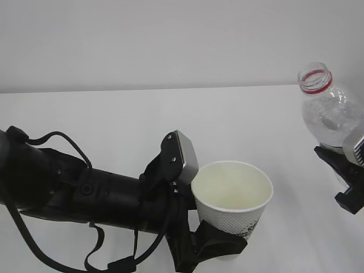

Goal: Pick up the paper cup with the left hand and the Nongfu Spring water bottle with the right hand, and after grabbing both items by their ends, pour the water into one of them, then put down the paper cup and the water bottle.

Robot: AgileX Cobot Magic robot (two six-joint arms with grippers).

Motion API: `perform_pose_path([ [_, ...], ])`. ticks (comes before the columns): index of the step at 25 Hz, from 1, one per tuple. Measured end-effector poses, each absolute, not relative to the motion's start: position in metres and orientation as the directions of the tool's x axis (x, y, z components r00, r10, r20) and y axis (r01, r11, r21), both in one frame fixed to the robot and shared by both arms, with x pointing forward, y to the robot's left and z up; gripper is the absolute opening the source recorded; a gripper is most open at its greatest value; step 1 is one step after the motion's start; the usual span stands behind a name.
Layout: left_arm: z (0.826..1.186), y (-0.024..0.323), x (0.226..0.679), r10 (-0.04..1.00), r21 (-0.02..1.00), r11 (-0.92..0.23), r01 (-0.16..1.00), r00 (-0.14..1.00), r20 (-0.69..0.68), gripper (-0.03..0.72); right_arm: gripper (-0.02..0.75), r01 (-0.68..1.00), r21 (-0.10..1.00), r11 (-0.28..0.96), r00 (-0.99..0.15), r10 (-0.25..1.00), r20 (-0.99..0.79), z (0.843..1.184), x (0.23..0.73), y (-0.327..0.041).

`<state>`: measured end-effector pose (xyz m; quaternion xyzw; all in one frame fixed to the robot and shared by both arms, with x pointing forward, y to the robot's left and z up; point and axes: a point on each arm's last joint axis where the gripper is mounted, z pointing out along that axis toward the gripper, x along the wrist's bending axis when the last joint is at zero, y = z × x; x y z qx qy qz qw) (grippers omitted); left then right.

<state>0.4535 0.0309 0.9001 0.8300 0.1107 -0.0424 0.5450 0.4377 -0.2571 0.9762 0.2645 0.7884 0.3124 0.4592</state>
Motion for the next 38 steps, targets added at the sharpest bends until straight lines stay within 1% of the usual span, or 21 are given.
perform_pose_path([
  [8, 0.907, 0.024, 0.458, 0.128, 0.908, -0.367, 0.203, 0.978, -0.167, 0.539, 0.428, 0.085, 0.675, 0.733, -0.449, 0.633, -0.63, 0.976, 0.438, -0.257],
  [17, 0.905, 0.011, 0.441, 0.077, 0.902, -0.394, 0.177, 0.984, -0.16, 0.538, 0.428, 0.041, 0.611, 0.79, -0.455, 0.56, -0.692, 0.976, 0.438, -0.257],
  [24, 0.906, 0.011, 0.445, 0.131, 0.9, -0.379, 0.215, 0.975, -0.178, 0.538, 0.428, 0.002, 0.549, 0.836, -0.457, 0.489, -0.743, 0.976, 0.438, -0.257],
  [38, 0.906, 0.011, 0.445, 0.134, 0.899, -0.38, 0.217, 0.975, -0.178, 0.537, 0.428, -0.07, 0.424, 0.903, -0.453, 0.35, -0.82, 0.976, 0.438, -0.257],
])
